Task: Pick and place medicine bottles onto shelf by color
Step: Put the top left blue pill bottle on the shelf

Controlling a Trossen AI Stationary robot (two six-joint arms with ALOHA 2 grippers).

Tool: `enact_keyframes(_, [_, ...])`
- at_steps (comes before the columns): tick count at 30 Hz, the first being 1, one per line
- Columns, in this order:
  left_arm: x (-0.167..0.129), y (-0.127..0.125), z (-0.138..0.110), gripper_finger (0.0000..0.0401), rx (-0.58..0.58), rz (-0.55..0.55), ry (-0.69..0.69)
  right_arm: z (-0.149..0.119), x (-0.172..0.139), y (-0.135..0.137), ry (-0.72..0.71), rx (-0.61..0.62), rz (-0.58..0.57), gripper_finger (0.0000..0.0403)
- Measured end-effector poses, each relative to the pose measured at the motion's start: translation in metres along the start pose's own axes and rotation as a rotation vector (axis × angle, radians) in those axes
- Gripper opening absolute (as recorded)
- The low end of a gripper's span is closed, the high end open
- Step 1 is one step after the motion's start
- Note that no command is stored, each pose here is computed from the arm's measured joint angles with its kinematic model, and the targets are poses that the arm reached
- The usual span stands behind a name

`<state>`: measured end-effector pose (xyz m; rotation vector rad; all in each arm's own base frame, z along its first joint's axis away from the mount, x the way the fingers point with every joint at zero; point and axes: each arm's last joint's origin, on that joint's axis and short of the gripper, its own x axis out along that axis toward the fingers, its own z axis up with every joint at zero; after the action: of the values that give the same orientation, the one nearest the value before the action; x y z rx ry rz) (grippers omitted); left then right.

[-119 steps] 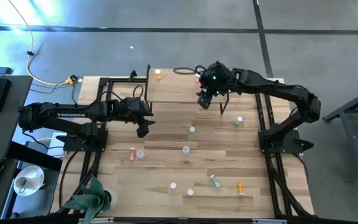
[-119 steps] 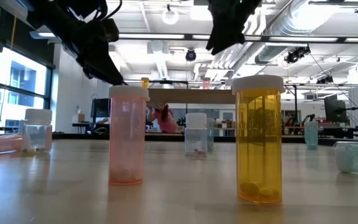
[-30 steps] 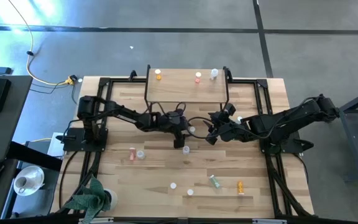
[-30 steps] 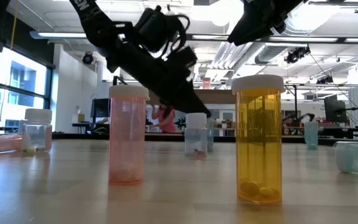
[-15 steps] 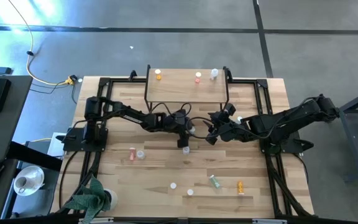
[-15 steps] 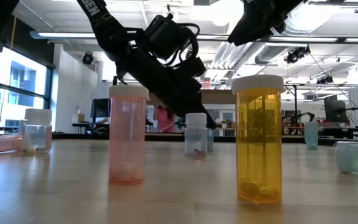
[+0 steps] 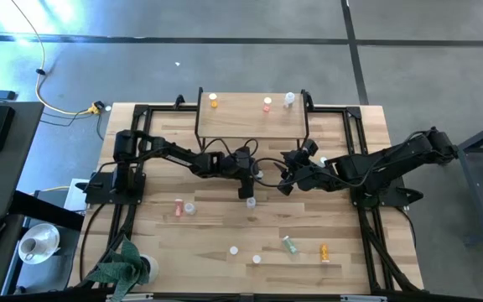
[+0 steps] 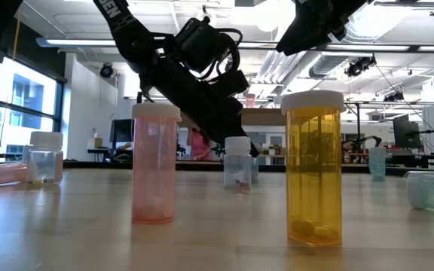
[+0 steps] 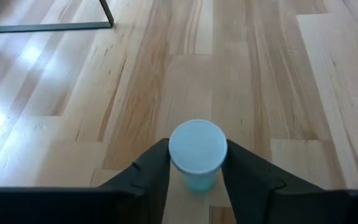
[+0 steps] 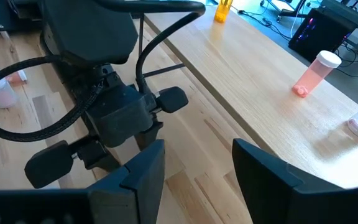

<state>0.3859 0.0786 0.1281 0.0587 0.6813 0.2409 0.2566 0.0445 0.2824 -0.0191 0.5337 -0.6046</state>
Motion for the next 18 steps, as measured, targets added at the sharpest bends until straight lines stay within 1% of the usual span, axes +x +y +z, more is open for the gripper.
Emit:
enact_keyframes(5, [0.0, 0.0, 0.0, 0.0105, 0.001, 0.0, 0.0, 0.0, 0.0, 0.0, 0.0, 0.0, 0.0, 0.0179])
enact_keyframes(11, [-0.002, 0.0, 0.001, 0.0104, 0.001, -0.007, -0.001, 0.0, 0.0, 0.0, 0.0, 0.0, 0.0, 0.0179])
enact_keyframes(16, [-0.019, 0.002, 0.016, 0.0102, -0.003, -0.078, -0.052, 0.0, 0.0, 0.0, 0.003, -0.002, -0.001, 0.0179])
enact_keyframes(18, [-0.031, 0.004, 0.027, 0.0103, -0.003, -0.08, -0.091, 0.0, 0.0, 0.0, 0.003, -0.001, -0.001, 0.0179])
